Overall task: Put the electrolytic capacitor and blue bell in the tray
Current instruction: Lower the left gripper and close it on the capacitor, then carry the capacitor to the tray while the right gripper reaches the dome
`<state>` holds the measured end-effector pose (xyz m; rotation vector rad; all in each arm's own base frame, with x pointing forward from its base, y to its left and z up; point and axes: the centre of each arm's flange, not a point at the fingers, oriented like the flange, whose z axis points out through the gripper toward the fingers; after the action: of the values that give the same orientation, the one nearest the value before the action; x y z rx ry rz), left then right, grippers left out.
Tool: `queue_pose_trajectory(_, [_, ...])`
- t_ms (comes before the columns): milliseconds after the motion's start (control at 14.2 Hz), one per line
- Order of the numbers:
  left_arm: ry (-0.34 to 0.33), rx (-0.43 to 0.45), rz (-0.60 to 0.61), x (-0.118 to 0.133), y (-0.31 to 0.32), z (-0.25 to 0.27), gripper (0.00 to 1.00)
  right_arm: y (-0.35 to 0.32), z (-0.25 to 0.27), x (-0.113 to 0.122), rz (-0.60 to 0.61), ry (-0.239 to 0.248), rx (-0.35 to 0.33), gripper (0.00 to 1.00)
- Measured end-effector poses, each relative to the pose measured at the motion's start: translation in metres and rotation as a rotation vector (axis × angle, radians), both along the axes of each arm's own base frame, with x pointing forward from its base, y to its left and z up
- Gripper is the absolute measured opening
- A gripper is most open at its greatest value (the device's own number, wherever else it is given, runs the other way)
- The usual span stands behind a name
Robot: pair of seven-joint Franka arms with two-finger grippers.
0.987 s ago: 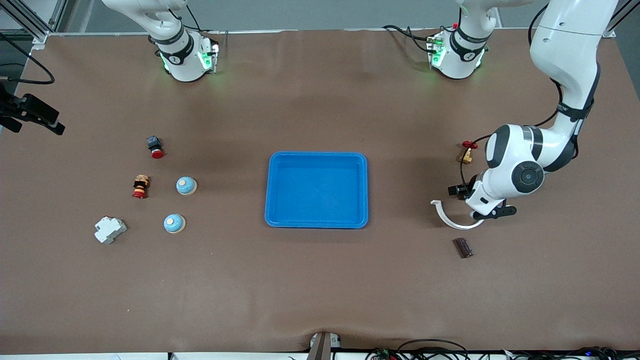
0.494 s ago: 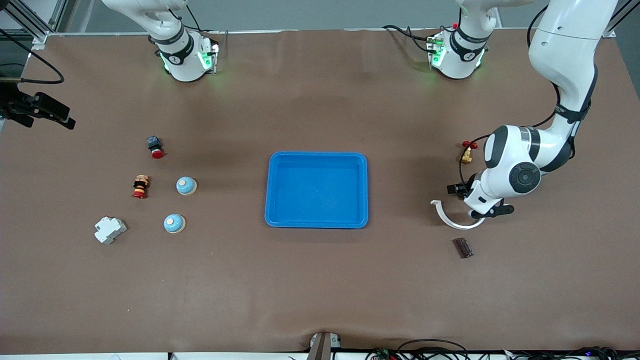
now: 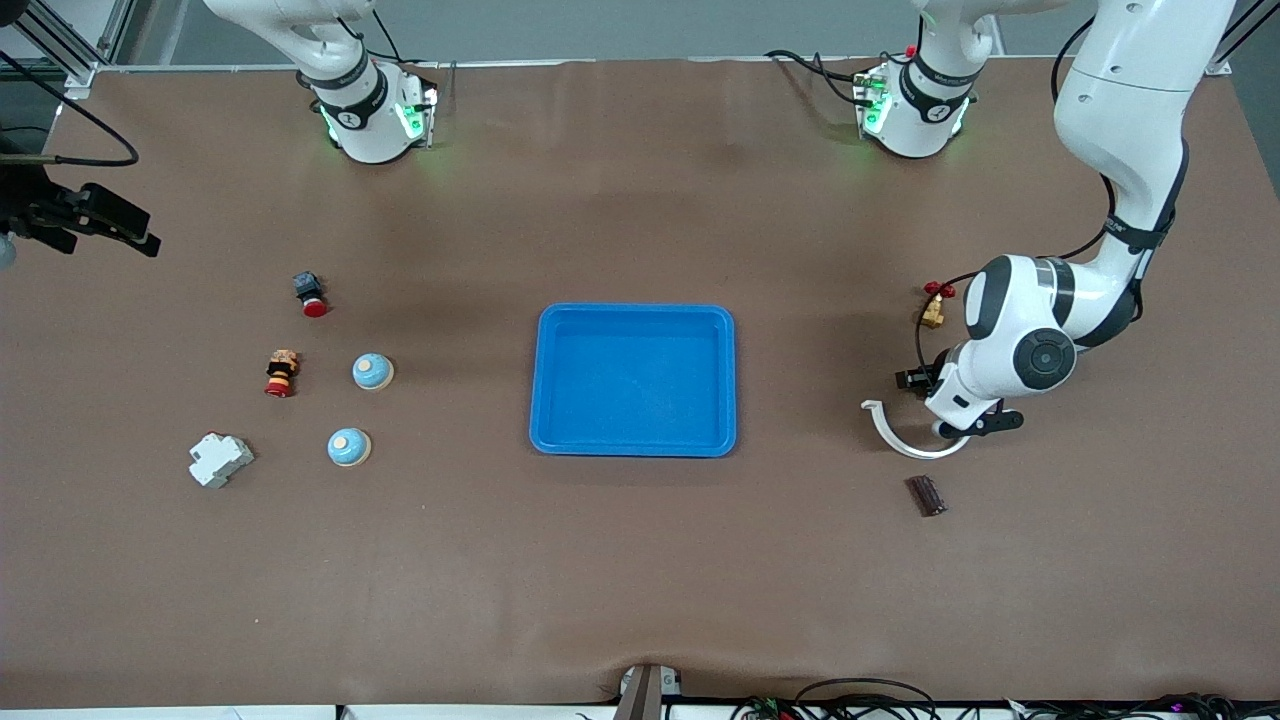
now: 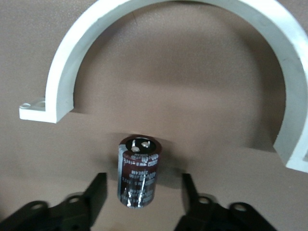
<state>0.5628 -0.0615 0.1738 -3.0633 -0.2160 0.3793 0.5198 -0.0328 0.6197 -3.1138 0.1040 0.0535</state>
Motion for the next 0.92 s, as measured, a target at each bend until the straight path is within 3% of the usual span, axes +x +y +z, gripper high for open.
queue_pose_trajectory(212, [-0.003,0.001,0.006,0.001,0.001,0.000,0.33,0.000,0.000,0.000,0.000,-0.001,0.000,1.00])
queue_pose_trajectory(564, [-0.027,0.012,0.060,0.009,0.000,0.008,0.34,0.000,0.000,0.000,0.000,-0.001,0.000,1.00])
queue_pose_trajectory(776, [-0.062,0.015,0.089,0.026,-0.002,0.027,0.34,0.000,0.000,0.000,0.000,-0.002,0.000,1.00])
queue_pose_trajectory(917, [-0.049,0.028,0.127,0.037,-0.018,0.048,0.34,0.000,0.000,0.000,0.000,-0.003,0.000,1.00])
